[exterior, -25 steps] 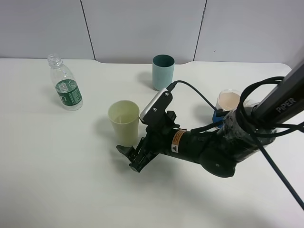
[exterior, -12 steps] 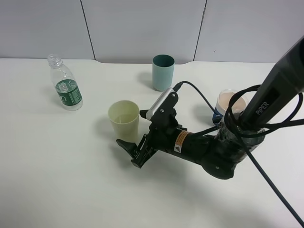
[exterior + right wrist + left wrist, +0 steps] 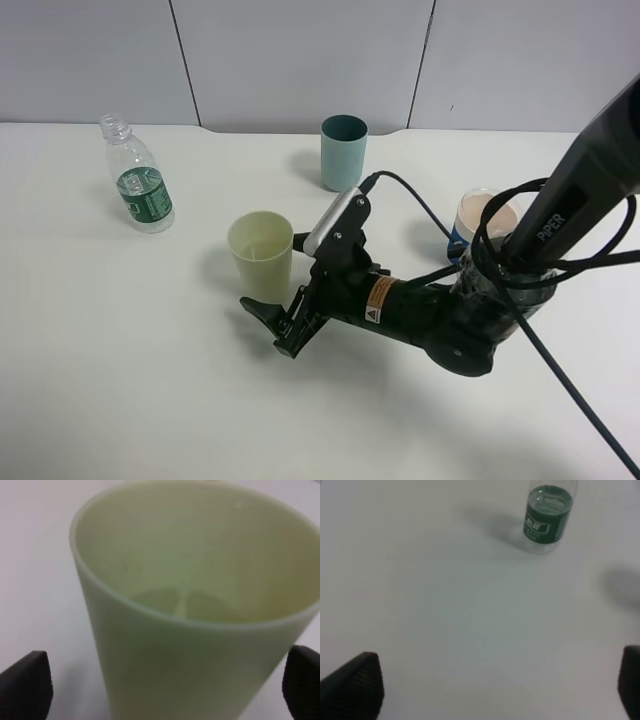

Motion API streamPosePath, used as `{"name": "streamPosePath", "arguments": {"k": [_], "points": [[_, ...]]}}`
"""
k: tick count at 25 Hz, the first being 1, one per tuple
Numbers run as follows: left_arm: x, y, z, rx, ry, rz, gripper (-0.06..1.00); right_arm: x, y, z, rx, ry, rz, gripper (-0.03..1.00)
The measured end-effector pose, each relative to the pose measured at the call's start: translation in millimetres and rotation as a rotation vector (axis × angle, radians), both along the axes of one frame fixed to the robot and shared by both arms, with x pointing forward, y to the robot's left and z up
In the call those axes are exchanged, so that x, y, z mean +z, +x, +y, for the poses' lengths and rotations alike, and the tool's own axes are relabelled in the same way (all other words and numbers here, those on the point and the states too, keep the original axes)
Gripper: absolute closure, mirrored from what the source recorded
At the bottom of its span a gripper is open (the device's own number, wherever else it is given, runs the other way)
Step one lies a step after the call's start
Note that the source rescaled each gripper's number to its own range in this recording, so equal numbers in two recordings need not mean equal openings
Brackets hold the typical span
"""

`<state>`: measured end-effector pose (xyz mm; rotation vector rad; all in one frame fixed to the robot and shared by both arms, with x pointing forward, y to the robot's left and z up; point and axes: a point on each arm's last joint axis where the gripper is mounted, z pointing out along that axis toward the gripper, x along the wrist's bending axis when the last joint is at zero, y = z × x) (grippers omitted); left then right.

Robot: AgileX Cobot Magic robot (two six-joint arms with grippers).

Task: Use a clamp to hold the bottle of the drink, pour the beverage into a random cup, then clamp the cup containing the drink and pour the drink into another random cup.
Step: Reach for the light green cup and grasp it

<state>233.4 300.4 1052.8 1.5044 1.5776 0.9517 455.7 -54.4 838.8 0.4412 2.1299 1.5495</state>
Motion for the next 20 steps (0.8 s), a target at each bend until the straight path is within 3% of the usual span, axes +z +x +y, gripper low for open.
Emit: {"name": "streamPosePath", "arguments": {"k": [20], "points": [[0,0,0,0.000,0.001,0.000,0.07,-18,12,19,0.047,0.019,0.006,-0.03]]}}
